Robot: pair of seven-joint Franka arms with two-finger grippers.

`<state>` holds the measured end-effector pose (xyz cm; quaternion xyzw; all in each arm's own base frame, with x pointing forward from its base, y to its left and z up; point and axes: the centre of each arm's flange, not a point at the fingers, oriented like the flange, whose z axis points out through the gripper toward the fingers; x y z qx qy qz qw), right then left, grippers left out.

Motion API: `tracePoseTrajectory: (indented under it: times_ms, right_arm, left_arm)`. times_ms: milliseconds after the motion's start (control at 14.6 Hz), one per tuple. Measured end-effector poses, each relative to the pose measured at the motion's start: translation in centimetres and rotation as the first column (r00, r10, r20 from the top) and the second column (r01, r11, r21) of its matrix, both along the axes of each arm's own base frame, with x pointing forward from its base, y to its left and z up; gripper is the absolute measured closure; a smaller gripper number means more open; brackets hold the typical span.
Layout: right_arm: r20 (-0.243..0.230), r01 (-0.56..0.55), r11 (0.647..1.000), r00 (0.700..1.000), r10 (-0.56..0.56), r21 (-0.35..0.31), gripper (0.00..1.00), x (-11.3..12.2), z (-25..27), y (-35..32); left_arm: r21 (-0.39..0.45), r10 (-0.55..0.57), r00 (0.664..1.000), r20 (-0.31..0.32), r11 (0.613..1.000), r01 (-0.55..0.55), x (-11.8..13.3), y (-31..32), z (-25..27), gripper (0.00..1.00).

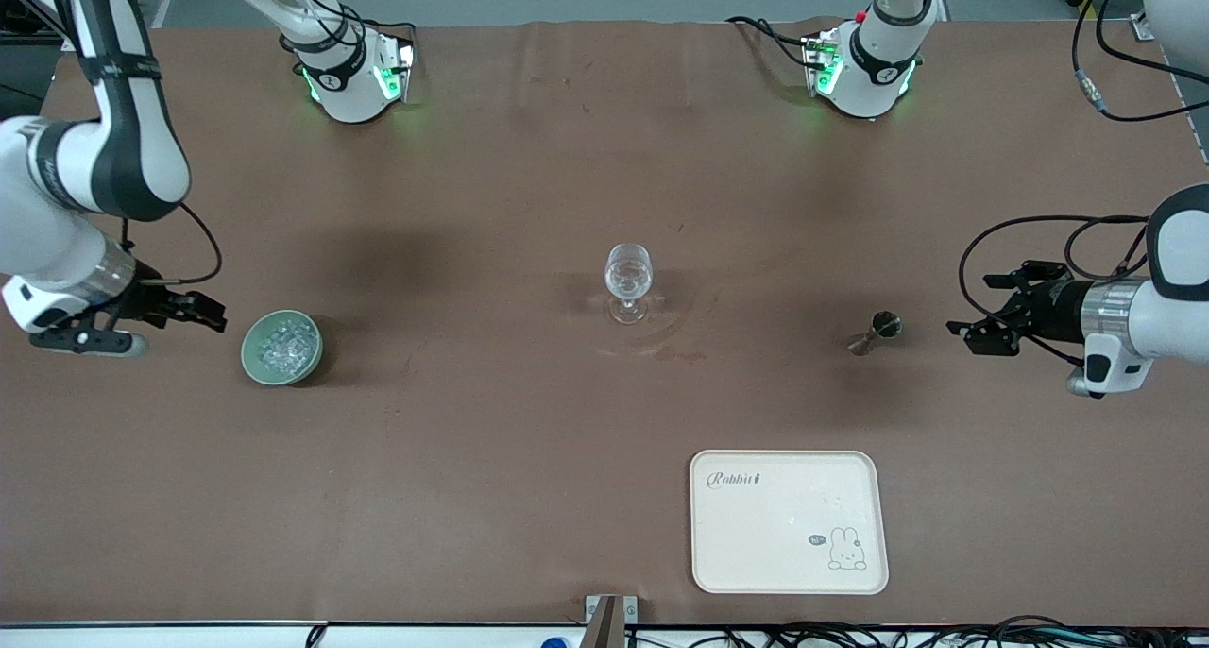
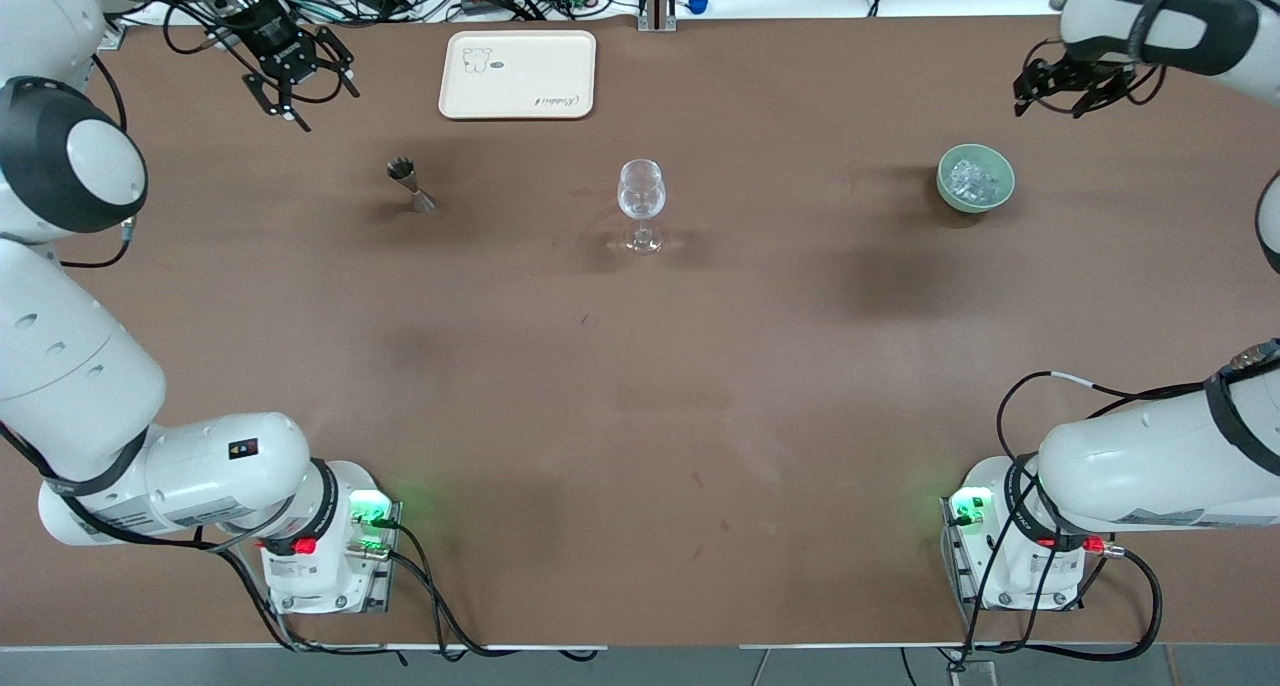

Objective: Pour wine and add ice with both arms
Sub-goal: 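Lower the right gripper over the ice bowl while the left gripper nears the jigger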

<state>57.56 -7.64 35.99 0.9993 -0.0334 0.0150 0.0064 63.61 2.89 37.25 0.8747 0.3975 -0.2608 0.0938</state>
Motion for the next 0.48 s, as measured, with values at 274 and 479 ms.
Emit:
tracePoseTrajectory:
  times_ms: [274,479]
  right_arm:
    - [-0.023,-0.05,0.999,0.999,0.049,-0.005,0.07,1.0,-4.6,2.8]
    - [-0.039,-0.071,0.997,0.997,0.071,-0.007,0.11,1.2,-7.1,4.0]
  left_arm:
    - [-0.114,0.132,0.989,-0.068,0.984,-0.139,0.9,2.3,-4.1,0.0]
    - [-0.142,0.17,0.978,-0.125,0.972,-0.187,0.7,3.9,-7.7,0.0]
